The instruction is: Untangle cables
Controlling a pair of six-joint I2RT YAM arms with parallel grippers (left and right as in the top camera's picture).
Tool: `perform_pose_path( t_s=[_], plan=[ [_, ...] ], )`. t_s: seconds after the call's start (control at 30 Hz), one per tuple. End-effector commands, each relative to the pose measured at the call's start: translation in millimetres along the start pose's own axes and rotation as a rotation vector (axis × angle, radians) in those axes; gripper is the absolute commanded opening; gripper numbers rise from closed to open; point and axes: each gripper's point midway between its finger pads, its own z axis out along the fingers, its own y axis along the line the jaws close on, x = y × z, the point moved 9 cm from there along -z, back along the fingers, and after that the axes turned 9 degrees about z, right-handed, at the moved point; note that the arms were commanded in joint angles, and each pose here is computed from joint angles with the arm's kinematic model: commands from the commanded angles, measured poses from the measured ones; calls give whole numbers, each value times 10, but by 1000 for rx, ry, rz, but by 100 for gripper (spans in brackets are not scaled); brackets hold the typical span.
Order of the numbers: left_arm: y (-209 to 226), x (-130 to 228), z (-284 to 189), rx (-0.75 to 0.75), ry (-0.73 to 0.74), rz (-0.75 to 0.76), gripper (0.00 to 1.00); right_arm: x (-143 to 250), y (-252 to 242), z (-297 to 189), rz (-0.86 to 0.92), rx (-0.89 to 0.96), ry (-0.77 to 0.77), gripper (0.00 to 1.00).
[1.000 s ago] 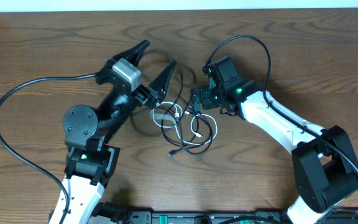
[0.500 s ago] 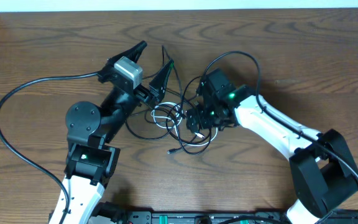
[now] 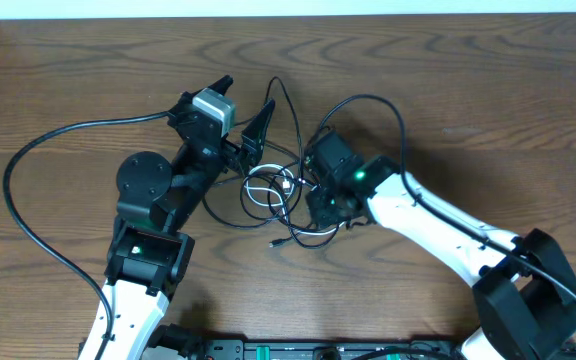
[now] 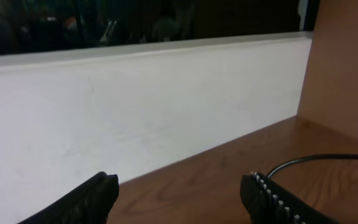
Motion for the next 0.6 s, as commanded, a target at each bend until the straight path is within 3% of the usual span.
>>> perform_pose_path(
  t_s=[0.0,0.13,0.23,0.33,0.4,0.57],
  plan=[
    [68,24,17,-62,32,45,68,61,130,13,-45,3,-38,58],
    [236,219,53,-258,153,64,68,71,333,20,-186,-30,-100,73],
    [285,330,102,-306,202,61,68,1,410,7,-217,17,-209,84],
    [287,388,138,-301,222,57,68,-110,418,-25,-184,66,-318,81],
    [287,399,145,-300,226,57,68,-188,371,-50,-109,100,-377,74],
    [287,392,140,-301,224,57,68,-292,202,-65,71,146,-426,67]
  ],
)
